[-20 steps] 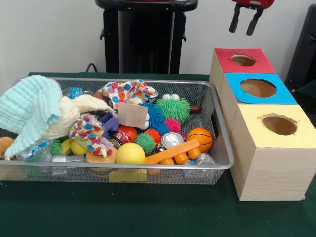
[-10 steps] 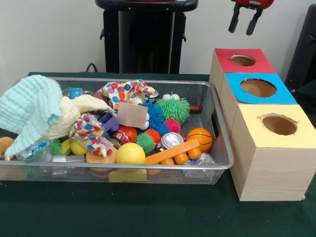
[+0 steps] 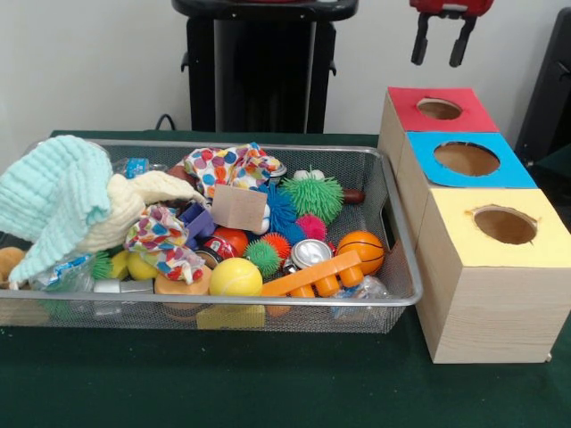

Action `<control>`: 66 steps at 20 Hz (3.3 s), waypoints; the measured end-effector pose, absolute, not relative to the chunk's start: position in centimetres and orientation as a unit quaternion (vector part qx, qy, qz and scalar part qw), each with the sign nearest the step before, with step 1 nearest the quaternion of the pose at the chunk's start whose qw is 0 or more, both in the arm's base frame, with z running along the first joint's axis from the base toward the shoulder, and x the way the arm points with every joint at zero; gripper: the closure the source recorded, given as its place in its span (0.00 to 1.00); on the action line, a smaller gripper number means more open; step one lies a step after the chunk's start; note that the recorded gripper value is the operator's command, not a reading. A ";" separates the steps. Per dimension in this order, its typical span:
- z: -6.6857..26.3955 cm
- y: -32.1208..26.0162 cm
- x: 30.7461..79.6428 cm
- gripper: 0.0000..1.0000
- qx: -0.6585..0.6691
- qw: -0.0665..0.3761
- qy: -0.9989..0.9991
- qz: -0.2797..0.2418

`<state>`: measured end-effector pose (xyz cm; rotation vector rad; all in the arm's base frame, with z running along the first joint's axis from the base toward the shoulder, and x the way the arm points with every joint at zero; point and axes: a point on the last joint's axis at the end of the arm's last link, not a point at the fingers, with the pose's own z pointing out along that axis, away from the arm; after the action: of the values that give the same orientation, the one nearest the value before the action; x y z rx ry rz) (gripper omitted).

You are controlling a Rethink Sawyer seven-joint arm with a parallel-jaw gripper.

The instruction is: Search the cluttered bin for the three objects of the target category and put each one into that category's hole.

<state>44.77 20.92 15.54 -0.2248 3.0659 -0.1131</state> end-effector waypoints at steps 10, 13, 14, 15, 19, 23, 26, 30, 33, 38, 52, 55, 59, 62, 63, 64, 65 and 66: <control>15.5 16.6 47.8 0.00 -0.011 0.029 0.999 0.017; 15.7 15.4 48.9 0.00 0.004 0.028 0.999 0.036; 15.7 15.2 49.2 0.00 0.006 0.029 0.999 0.040; 15.7 15.1 49.3 0.00 0.007 0.029 0.999 0.043; 16.1 14.8 50.3 0.00 0.010 0.034 0.998 0.056; 16.6 14.5 51.2 0.00 0.013 0.040 0.997 0.070; 16.9 14.1 51.9 0.00 0.015 0.044 0.996 0.078; 17.4 13.3 52.6 0.00 0.021 0.042 0.995 0.089; 17.5 12.5 52.7 0.00 0.023 0.031 0.995 0.096; 17.4 11.2 52.6 0.00 0.019 0.022 0.995 0.097; 17.4 5.8 54.1 0.00 0.017 0.036 0.993 0.114; 17.3 4.3 54.0 0.00 0.016 0.033 0.993 0.114; 17.1 3.0 53.4 0.00 0.007 0.021 0.994 0.110; 17.1 1.6 52.3 0.00 -0.010 -0.011 0.994 0.107; 17.2 1.3 52.2 0.00 -0.016 -0.019 0.994 0.106; 17.3 0.9 52.2 0.00 -0.021 -0.028 0.994 0.106; 17.4 0.7 52.2 0.00 -0.024 -0.032 0.994 0.105; 17.5 0.3 52.3 0.00 -0.028 -0.038 0.994 0.103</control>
<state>52.33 0.32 17.54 -0.0895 3.1983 0.3331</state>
